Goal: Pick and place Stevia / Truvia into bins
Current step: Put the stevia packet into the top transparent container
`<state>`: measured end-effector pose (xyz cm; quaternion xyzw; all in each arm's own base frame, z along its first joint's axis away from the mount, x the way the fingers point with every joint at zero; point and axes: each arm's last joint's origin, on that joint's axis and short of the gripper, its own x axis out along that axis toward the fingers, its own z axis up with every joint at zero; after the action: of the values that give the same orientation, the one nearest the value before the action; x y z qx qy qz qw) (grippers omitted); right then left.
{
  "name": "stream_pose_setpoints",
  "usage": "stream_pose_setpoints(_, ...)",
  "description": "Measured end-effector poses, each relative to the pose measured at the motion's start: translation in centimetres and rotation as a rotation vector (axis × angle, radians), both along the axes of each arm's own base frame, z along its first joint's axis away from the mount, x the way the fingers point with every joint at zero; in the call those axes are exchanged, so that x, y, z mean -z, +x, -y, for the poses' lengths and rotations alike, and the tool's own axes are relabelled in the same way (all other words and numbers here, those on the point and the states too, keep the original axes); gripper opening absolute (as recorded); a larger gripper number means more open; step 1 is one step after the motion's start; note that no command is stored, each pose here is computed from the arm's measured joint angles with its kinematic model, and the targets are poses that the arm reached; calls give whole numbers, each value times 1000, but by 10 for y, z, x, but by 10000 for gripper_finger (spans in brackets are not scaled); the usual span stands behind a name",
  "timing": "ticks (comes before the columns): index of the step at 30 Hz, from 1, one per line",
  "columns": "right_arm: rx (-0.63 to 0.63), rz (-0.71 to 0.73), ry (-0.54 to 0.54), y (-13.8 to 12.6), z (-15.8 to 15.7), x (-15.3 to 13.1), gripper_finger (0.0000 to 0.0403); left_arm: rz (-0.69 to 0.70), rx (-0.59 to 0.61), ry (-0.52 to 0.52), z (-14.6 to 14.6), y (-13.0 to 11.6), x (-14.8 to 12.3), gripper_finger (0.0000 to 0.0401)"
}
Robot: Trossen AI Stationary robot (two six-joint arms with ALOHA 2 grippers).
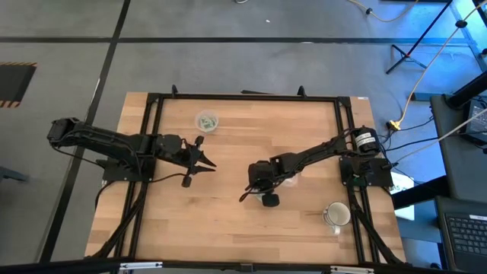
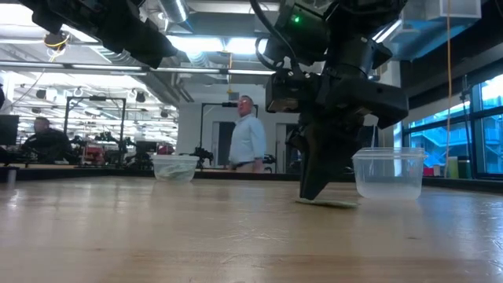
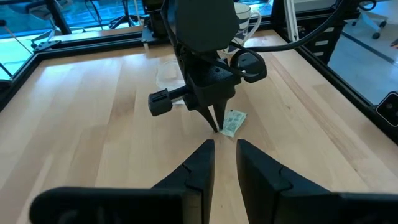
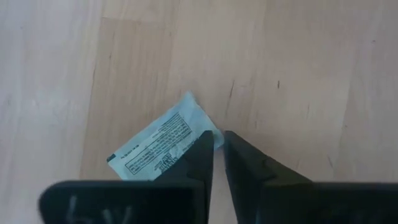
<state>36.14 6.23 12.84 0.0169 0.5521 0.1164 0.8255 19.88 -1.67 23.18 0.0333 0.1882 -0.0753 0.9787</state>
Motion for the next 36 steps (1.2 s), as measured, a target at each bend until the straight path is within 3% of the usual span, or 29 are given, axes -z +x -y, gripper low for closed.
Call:
stream_pose_setpoints(6, 1, 0, -10, 0, 0, 0, 5, 0, 0, 0, 0, 0, 0, 61)
stream_pose_setpoints(17, -3, -18, -27, 5, -1, -9, 2, -3, 0, 0, 0, 0, 0, 61)
stream_pose_setpoints(23, -58, -38, -63, 16, -3, -38, 1, -2, -17, -45, 0, 0, 0, 61)
stream_pose_setpoints(29, -66, -47, -276, 27, 2, -86, 1, -30, 20, -27, 1, 3, 5, 61)
stream_pose_setpoints(36, -43, 139, -371, 47, 10, -161, 0, 28, -74, -41, -3, 19, 8, 66)
